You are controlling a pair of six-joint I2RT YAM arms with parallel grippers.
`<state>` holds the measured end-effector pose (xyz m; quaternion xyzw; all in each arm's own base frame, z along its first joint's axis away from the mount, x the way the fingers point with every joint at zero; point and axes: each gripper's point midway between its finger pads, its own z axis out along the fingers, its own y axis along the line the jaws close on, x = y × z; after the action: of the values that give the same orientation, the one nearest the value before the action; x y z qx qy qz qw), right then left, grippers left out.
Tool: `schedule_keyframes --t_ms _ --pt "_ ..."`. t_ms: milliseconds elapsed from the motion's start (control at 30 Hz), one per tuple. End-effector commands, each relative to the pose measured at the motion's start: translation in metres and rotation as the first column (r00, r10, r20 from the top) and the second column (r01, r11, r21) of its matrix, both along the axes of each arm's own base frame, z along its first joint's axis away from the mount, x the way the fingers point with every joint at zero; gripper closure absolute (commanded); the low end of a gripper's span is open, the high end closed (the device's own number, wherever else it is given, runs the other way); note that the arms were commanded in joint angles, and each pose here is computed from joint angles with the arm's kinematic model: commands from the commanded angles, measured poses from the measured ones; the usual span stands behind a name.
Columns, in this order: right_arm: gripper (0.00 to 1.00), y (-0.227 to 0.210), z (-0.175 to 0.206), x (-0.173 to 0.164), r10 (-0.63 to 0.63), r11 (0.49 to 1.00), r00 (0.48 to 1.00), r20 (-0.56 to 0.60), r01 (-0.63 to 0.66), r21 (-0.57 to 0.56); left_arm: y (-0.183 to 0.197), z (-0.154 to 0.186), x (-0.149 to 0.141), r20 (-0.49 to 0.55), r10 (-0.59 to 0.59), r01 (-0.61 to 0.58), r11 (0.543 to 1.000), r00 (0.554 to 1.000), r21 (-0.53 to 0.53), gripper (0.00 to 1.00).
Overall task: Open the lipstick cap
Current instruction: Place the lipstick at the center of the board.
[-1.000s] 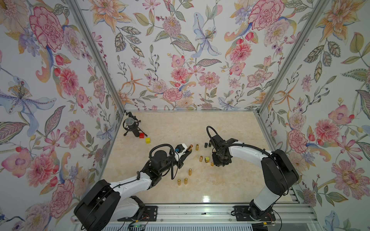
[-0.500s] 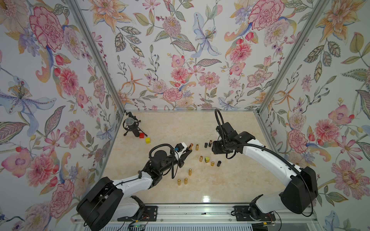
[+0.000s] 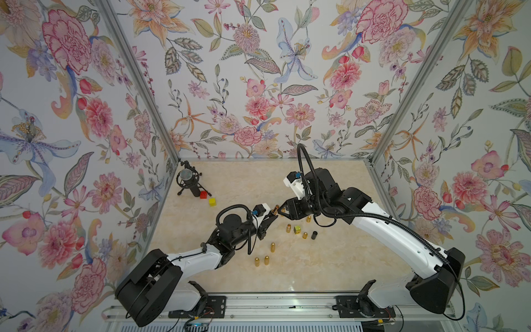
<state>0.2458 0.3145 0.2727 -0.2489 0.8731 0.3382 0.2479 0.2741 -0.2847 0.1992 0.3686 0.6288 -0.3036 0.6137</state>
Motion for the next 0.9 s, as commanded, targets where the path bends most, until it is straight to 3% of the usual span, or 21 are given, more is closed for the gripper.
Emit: schedule_keyframes --t_ms 0,167,867 --pt "0.54 0.01 -0.005 0.004 0.016 1.0 1.0 -0.008 -0.015 0.026 -0.004 0.016 0.0 0.015 -0.026 0.027 0.999 1.0 -0.033 1.0" --pt "0.58 0.02 -0.008 0.007 0.03 0.998 0.999 -0.019 -0.029 0.054 -0.002 0.018 -0.002 0.029 -0.024 0.024 1.0 0.999 -0.015 1.0" --pt "0.73 0.022 -0.036 0.017 0.01 1.0 0.999 -0.038 -0.01 -0.008 -0.004 0.016 -0.005 0.033 -0.039 0.039 0.999 0.999 0.016 1.0"
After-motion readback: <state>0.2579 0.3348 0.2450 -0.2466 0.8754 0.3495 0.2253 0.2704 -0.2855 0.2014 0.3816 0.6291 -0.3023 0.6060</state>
